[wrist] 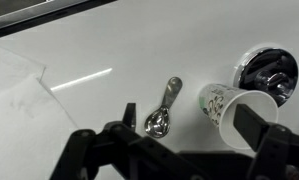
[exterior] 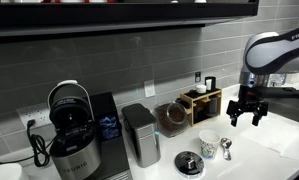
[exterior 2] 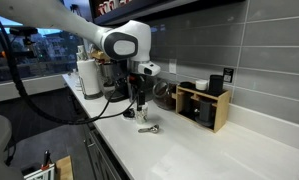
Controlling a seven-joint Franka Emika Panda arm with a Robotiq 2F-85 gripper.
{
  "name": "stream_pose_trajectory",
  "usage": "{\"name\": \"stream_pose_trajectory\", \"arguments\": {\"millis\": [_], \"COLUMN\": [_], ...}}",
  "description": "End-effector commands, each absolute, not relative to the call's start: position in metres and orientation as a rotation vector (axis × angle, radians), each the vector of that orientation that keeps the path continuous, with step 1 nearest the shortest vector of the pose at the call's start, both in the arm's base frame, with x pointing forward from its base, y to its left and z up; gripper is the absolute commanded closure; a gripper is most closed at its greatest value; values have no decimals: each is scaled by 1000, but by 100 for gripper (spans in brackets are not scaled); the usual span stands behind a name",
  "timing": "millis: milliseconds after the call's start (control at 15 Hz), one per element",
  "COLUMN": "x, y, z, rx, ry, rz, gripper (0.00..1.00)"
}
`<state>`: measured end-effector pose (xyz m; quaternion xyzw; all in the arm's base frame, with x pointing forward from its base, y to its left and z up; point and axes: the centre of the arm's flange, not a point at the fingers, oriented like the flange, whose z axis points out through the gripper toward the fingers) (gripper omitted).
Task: Pick up the spoon and use to it to move a spoon of coffee from the coffee jar and put it in the styrofoam cup
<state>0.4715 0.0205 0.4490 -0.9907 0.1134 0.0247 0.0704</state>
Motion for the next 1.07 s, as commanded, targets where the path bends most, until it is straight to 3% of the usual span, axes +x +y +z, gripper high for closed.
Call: {"name": "stream_pose_trajectory", "arguments": {"millis": [0, 1000], "x": [478, 495], "y": [14, -4], "z": [422, 319], "rx": [-2995, -2862], "ry": [391, 623], "rz": [165, 310], "gripper": [0, 0]}}
